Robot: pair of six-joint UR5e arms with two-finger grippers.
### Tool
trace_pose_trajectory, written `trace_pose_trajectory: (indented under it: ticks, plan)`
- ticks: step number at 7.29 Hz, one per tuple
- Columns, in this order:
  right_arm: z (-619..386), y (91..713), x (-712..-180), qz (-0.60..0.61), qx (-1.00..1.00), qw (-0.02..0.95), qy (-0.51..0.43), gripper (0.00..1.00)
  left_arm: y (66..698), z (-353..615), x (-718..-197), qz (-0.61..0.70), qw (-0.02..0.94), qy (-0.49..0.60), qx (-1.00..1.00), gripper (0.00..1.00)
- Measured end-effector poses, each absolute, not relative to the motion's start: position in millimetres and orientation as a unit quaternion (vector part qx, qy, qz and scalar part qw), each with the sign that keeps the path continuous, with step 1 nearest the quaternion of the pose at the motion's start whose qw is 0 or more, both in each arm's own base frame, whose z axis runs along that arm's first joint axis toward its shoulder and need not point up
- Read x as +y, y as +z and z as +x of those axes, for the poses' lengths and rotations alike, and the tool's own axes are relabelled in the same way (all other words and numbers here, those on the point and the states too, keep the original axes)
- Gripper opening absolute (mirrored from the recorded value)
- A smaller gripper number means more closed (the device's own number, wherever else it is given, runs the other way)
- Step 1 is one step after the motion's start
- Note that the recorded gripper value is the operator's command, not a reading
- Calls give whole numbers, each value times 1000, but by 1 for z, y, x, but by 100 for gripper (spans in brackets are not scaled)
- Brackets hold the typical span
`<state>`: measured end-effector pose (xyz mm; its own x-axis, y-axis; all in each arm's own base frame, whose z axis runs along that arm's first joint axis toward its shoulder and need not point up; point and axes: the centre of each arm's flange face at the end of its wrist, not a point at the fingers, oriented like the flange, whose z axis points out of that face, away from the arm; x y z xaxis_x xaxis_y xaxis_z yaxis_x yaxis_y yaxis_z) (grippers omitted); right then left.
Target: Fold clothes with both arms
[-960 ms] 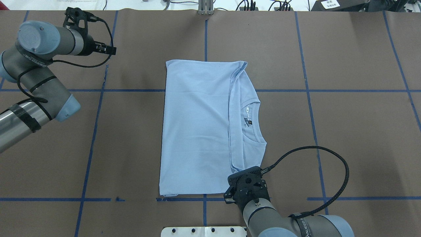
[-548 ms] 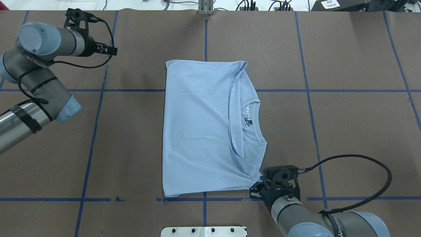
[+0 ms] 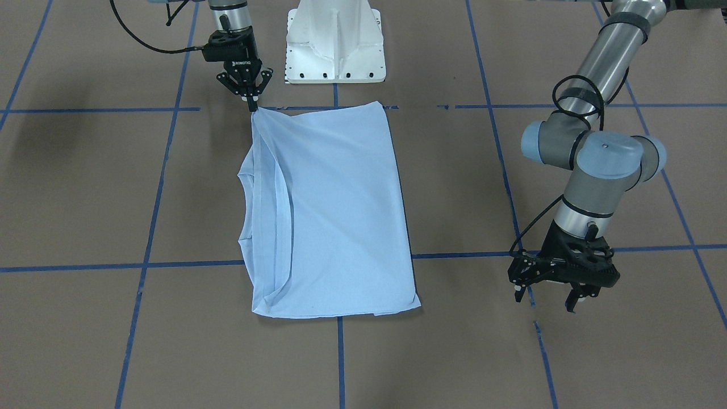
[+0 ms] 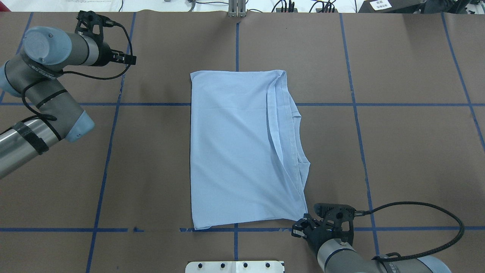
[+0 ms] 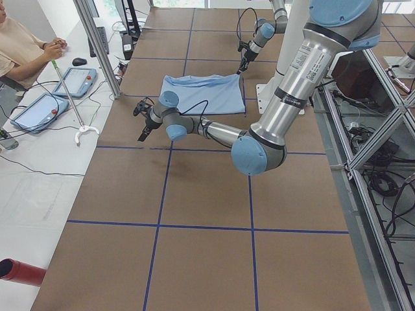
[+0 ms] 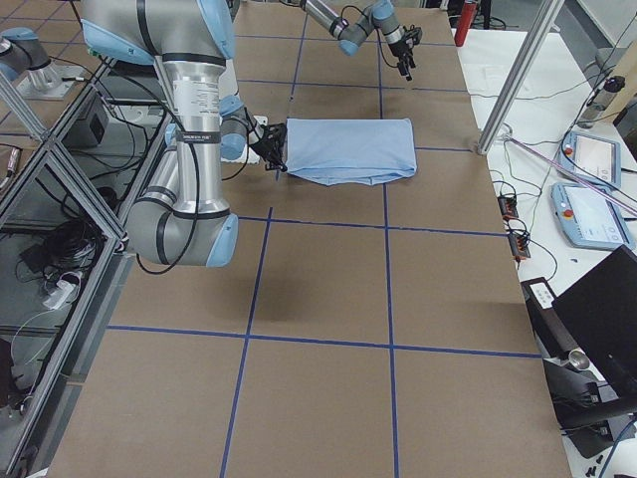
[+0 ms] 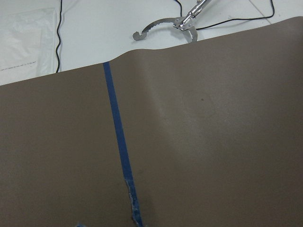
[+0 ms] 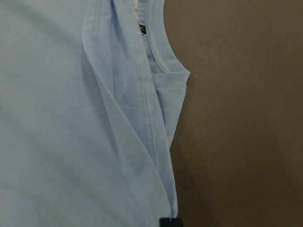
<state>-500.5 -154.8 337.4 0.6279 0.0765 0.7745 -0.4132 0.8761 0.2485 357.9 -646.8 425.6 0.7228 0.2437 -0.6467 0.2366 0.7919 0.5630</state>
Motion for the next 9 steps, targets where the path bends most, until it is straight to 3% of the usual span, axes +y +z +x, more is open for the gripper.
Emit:
trace_pose_trajectory:
  ticks: [2,7,9]
  plan:
    - [-503,337,-149,209,-413,873,152,100,426,360,-645,322,870,4,373,100]
    - [-478,305,-187,182,-478,838,188,100,397,365,-626,293,855,-11,427,100]
    - [-458,293,-222,157,-518,814,212,100,369,375,-553,250,834,-35,491,100]
